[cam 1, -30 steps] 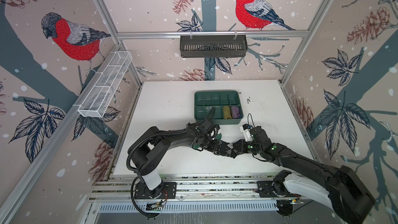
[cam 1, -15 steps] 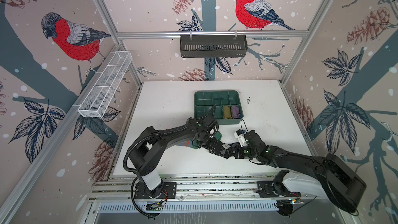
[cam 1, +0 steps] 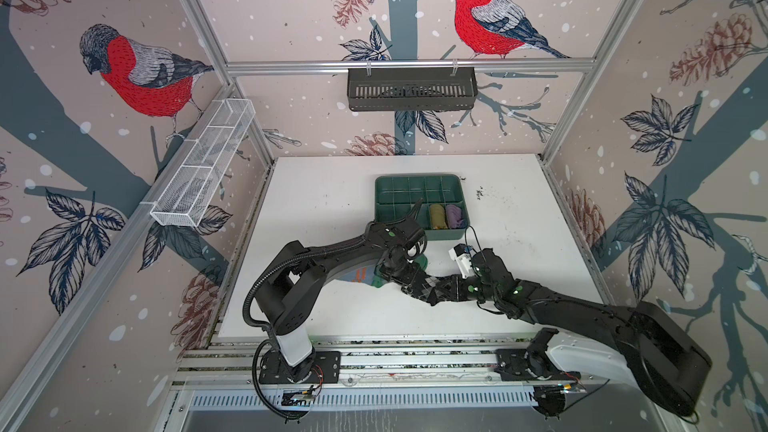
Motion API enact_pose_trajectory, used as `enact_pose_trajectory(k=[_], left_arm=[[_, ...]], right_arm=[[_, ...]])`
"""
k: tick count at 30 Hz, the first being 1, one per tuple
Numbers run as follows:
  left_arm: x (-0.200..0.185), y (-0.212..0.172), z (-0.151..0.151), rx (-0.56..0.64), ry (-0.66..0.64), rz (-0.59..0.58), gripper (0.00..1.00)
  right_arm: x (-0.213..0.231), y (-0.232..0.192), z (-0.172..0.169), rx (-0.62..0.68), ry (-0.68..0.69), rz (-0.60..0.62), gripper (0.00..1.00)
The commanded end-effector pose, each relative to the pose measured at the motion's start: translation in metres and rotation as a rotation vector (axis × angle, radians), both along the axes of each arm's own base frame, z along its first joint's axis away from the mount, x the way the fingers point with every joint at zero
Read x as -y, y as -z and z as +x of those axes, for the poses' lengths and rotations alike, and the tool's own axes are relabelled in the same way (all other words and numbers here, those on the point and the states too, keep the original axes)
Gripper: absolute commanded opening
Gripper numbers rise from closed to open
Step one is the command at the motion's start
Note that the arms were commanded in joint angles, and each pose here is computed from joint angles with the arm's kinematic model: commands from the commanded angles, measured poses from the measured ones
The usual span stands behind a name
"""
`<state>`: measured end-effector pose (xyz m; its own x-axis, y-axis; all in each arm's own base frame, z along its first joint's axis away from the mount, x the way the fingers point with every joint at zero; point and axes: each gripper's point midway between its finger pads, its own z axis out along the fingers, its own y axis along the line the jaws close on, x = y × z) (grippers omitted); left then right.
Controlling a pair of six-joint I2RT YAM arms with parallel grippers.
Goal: Roll the socks
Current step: 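Continue rolling the argyle sock with the left gripper while the right gripper holds it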
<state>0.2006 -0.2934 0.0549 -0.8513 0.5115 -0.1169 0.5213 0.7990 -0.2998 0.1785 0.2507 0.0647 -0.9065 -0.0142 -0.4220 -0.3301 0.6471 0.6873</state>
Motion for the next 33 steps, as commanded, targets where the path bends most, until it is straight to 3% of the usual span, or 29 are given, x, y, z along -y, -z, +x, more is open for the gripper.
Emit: enact_pose_trajectory(k=[1, 13, 16, 19, 33], left_arm=[[-0.007, 0.002, -0.003, -0.009, 0.003, 0.058, 0.00], [0.007, -0.004, -0.004, -0.006, 0.051, 0.115, 0.00], [0.009, -0.003, -0.006, -0.009, 0.061, 0.131, 0.08], [0.010, -0.003, -0.007, -0.013, 0.066, 0.148, 0.08], [0.014, -0.008, -0.005, -0.010, 0.071, 0.171, 0.05]], right_arm=[[-0.002, 0.001, 0.001, 0.015, -0.017, 0.002, 0.10], [-0.014, 0.029, -0.009, -0.045, -0.060, 0.002, 0.06], [-0.014, 0.033, -0.010, -0.052, -0.058, 0.005, 0.06], [-0.013, 0.035, -0.011, -0.052, -0.057, 0.005, 0.06], [-0.022, 0.014, 0.005, 0.011, -0.054, 0.036, 0.05]])
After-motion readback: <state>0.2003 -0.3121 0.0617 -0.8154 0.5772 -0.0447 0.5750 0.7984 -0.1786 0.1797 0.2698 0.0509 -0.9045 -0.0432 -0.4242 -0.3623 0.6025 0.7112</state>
